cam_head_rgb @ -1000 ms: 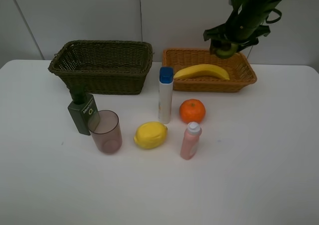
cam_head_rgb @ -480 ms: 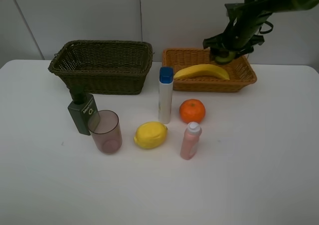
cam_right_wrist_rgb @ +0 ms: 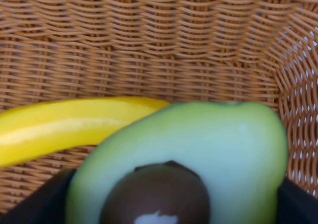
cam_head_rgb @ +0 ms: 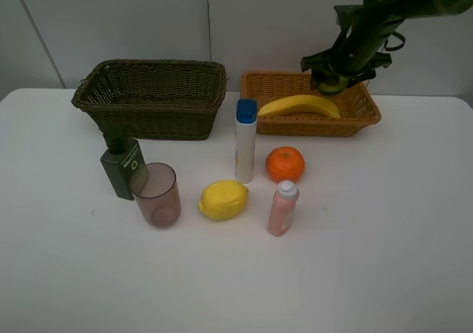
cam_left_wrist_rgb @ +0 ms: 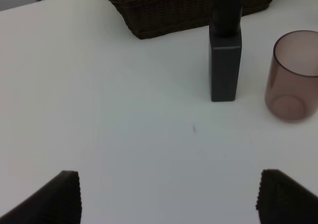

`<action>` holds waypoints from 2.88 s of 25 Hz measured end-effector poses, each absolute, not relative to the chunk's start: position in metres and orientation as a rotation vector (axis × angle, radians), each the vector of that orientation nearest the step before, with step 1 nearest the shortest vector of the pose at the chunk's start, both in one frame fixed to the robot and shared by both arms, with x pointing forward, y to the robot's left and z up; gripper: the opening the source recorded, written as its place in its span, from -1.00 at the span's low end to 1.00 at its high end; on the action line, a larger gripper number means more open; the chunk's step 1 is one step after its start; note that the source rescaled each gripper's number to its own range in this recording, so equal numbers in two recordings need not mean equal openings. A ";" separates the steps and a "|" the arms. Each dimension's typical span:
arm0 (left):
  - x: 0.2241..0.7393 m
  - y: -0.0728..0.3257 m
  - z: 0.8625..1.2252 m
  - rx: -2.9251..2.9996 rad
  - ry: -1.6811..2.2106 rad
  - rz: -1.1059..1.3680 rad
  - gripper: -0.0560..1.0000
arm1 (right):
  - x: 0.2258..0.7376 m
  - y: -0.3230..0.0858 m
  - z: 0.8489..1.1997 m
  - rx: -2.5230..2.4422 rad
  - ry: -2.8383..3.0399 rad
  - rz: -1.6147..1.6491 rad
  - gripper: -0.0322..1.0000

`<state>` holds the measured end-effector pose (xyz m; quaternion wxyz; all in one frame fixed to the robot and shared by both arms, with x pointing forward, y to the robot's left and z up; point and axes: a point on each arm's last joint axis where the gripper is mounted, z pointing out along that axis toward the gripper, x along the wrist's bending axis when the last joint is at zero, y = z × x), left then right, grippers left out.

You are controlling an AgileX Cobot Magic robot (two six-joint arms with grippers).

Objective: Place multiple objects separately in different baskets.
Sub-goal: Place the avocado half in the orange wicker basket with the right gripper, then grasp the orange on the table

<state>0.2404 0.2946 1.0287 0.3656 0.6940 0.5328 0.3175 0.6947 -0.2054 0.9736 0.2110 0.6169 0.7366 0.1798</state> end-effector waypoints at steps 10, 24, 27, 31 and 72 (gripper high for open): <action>0.240 0.295 1.029 1.784 1.370 0.816 0.90 | 0.695 -0.207 0.974 1.688 2.051 0.477 0.96; 0.240 0.295 1.029 1.784 1.370 0.816 0.90 | 0.693 -0.207 0.973 1.713 2.059 0.463 1.00; 0.240 0.295 1.029 1.784 1.370 0.816 0.90 | 0.692 -0.207 0.972 1.707 2.072 0.448 1.00; 0.240 0.295 1.029 1.784 1.370 0.816 0.90 | 0.691 -0.207 0.971 1.719 2.087 0.433 1.00; 0.240 0.295 1.029 1.784 1.370 0.816 0.90 | 0.572 -0.163 0.987 1.386 2.513 0.560 1.00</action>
